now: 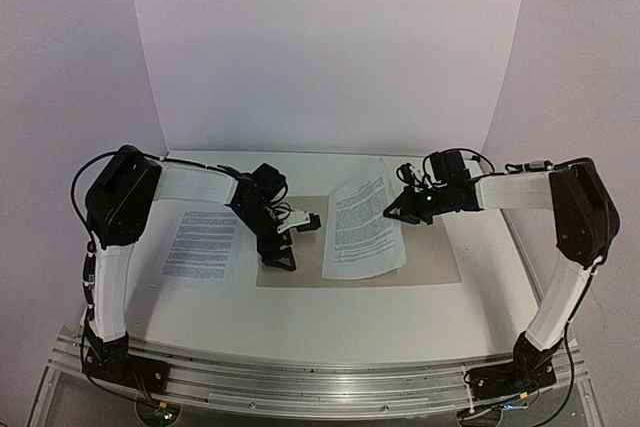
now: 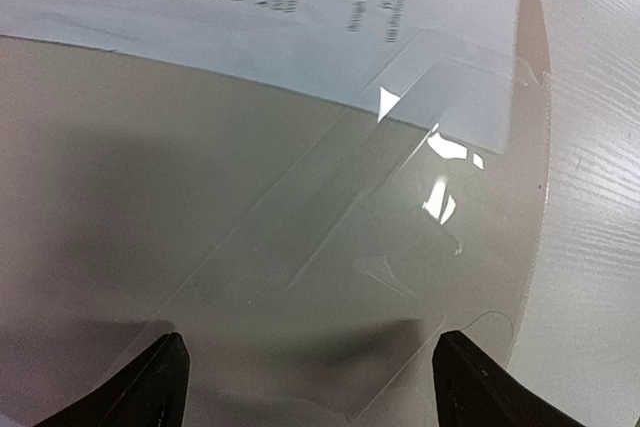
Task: Put the files into the folder
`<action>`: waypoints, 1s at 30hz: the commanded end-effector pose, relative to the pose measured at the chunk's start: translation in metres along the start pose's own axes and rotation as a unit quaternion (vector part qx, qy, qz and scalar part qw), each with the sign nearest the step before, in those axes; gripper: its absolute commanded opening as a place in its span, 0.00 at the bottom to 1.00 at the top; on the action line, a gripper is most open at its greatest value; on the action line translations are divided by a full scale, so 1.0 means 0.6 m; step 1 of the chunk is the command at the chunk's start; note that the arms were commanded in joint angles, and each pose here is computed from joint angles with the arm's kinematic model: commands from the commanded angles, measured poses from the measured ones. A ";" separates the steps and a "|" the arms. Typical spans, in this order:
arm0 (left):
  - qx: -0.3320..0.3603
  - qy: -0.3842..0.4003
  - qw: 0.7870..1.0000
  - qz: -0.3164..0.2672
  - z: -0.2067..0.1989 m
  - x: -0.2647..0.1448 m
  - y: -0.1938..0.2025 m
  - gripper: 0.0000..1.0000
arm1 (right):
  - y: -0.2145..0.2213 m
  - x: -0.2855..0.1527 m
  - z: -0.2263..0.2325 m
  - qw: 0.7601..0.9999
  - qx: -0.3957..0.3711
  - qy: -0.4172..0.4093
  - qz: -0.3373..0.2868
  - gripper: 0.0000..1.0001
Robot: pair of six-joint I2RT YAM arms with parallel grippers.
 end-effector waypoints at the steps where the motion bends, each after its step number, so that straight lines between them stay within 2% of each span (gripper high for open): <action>1: 0.002 -0.043 0.999 -0.022 0.027 -0.082 -0.007 0.79 | 0.007 0.017 0.008 0.999 0.012 -0.042 0.004 0.00; 5: -0.040 -0.068 0.997 -0.013 0.059 -0.107 0.013 0.70 | 0.011 0.026 0.006 0.999 0.013 -0.044 0.009 0.00; 8: -0.161 -0.077 0.984 -0.010 0.094 -0.113 0.036 0.70 | 0.013 0.033 0.003 0.999 0.021 -0.039 0.011 0.00; 11: -0.323 -0.068 0.944 0.001 0.123 -0.111 0.056 0.74 | 0.017 0.042 0.007 0.999 0.023 -0.038 0.014 0.00; 13: -0.427 -0.052 0.903 0.001 0.131 -0.111 0.064 0.78 | 0.019 0.047 0.007 0.999 0.026 -0.037 0.015 0.00; 15: -0.485 -0.036 0.874 0.003 0.132 -0.109 0.070 0.82 | 0.021 0.049 0.003 0.999 0.029 -0.033 0.015 0.00; 19: -0.534 0.006 0.845 0.014 0.119 -0.080 0.081 0.83 | 0.021 0.050 0.002 0.999 0.032 -0.029 0.012 0.00; 23: -0.571 0.038 0.820 0.027 0.110 -0.050 0.090 0.80 | 0.024 0.052 -0.006 0.999 0.036 -0.018 0.012 0.00; 30: -0.578 0.054 0.814 0.024 0.106 -0.038 0.089 0.73 | 0.000 0.052 -0.037 0.998 0.049 0.046 -0.018 0.00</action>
Point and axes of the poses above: each gripper's point midway between its finger pads, its own x axis out along the fingers, its own z axis along the line the jaws close on, y = z × x, the point moved 2 cm from there along -x, back along the fingers, and after that the axes turned 6 degrees about -x, right-handed, at the moved point
